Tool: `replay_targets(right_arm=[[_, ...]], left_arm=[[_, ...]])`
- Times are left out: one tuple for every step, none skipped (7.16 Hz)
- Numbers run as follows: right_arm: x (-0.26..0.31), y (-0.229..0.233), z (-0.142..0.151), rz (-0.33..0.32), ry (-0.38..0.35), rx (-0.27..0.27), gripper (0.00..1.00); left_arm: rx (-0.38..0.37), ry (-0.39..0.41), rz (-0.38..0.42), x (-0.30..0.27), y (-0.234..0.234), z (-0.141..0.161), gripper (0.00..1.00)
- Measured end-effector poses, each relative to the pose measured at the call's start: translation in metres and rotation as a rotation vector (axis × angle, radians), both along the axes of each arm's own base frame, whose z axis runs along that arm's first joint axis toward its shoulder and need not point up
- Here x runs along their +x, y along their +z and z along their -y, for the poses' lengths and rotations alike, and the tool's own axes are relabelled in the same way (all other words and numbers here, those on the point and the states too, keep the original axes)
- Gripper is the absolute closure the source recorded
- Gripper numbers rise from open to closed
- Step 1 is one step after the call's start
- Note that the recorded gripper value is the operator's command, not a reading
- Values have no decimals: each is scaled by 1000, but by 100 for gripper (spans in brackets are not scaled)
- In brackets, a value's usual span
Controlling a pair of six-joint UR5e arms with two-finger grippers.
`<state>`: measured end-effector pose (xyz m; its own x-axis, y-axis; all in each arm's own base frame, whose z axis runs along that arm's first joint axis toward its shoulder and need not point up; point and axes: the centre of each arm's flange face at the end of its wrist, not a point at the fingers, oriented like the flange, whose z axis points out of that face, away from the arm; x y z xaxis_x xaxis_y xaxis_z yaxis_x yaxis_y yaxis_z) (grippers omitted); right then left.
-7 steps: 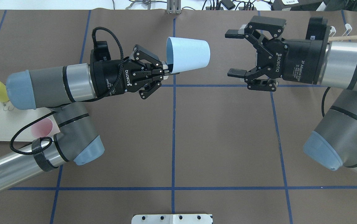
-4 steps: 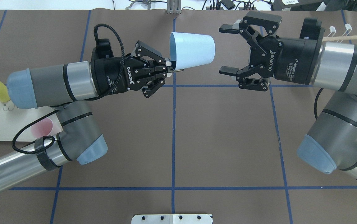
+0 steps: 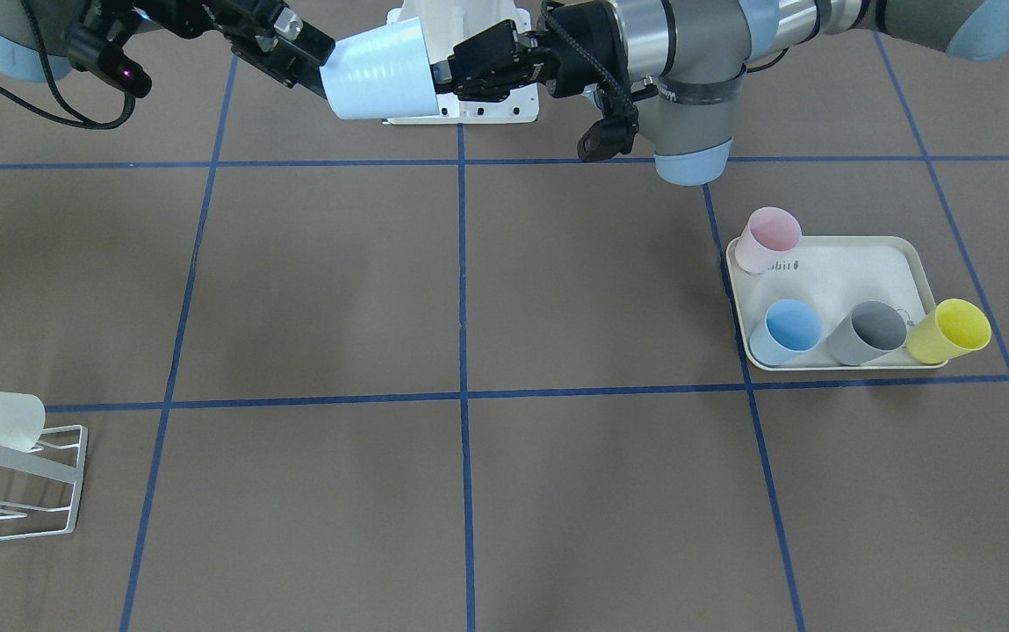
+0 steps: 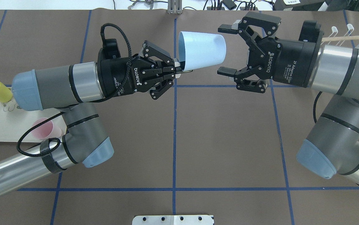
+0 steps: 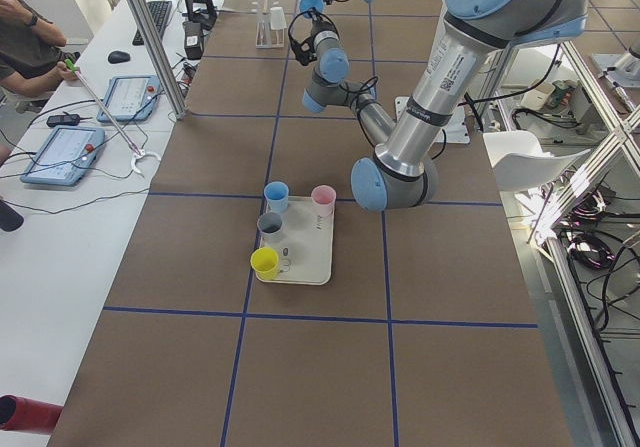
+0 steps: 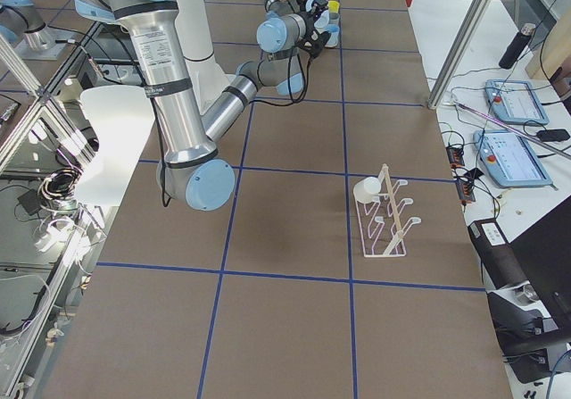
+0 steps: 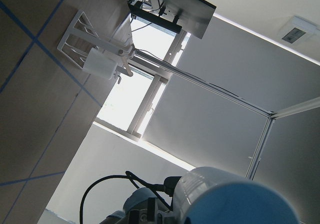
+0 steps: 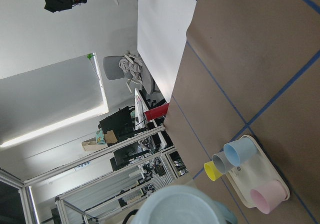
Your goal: Transfer IKEA cup to right arm and place on rack
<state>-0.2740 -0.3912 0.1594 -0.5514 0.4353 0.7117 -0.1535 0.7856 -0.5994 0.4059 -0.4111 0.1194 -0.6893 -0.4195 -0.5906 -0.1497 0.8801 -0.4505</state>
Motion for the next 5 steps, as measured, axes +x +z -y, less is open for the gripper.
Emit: replay_targets(right_arm=[[-1,0,-1,3,3,-4,1],[-2,0,-1,6,6,-7,1],[-3,-1,-2,9,6,-9,1],[-4,-1,-3,12,3,-11,1],[-5,-2,-3,13,1,-12,2]], left_arm=[[2,3,-3,1,-2,-1,100],[5,4,-8,1,-5,-2,100],[7,6,-11,2,-8,-3,100],[7,8,-11,3,-9,-3,100],[8,8,-11,3,-9,-3,100]])
